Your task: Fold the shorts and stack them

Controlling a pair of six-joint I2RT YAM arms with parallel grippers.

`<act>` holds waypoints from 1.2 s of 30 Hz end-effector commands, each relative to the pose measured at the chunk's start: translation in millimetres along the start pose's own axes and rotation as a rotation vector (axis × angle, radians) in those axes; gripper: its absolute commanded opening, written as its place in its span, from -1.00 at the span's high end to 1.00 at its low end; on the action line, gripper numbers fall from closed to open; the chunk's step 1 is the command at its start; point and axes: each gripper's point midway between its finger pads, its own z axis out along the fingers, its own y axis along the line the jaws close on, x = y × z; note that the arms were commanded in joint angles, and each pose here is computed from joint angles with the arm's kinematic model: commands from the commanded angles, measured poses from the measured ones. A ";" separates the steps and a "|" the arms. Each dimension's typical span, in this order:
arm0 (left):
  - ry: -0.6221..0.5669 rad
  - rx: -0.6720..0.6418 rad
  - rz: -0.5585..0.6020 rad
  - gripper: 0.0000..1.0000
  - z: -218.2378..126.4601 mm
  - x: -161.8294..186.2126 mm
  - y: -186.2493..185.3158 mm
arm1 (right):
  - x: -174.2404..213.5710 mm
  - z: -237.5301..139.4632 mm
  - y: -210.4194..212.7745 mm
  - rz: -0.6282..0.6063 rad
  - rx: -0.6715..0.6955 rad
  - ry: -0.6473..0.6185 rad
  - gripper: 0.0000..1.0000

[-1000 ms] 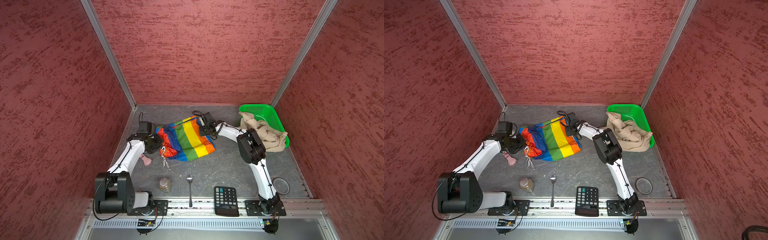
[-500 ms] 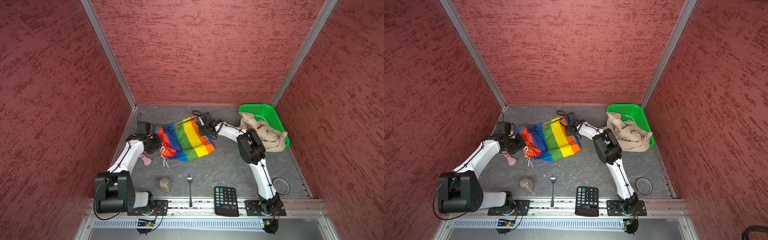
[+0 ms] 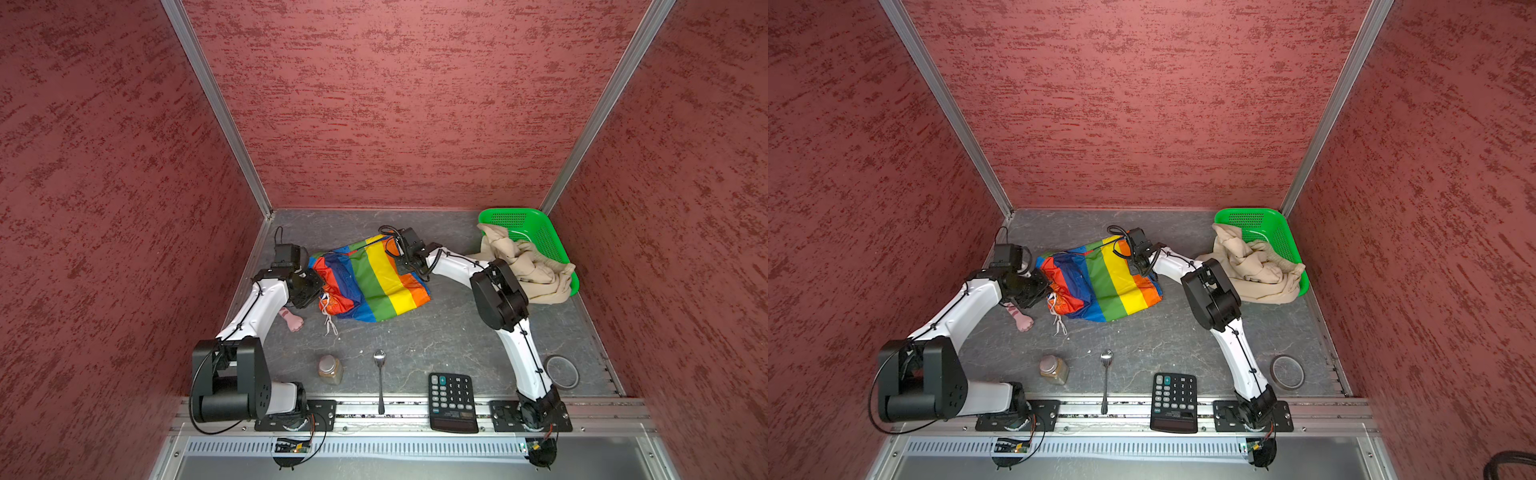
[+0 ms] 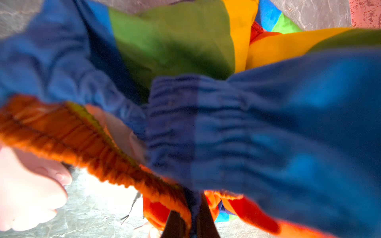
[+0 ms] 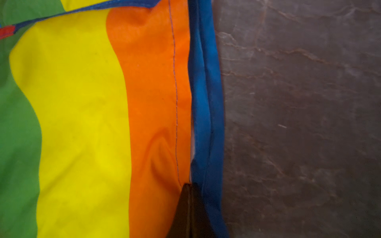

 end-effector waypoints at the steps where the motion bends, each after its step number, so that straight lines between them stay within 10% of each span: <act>1: 0.006 0.002 0.003 0.88 3.3 0.5 3.9 | 13.7 0.4 -18.3 -0.007 0.070 0.051 1.00; 11: 0.014 -0.012 -0.011 0.88 5.6 3.3 14.6 | -56.5 -38.3 -67.1 0.110 0.104 -0.081 1.00; 29: 0.061 -0.021 -0.058 0.87 33.3 14.0 32.9 | -42.6 11.6 -148.0 0.223 0.242 0.029 0.98; 36: 0.095 -0.025 -0.075 0.85 47.6 20.5 36.9 | -59.8 0.0 -135.5 0.269 0.159 -0.015 0.36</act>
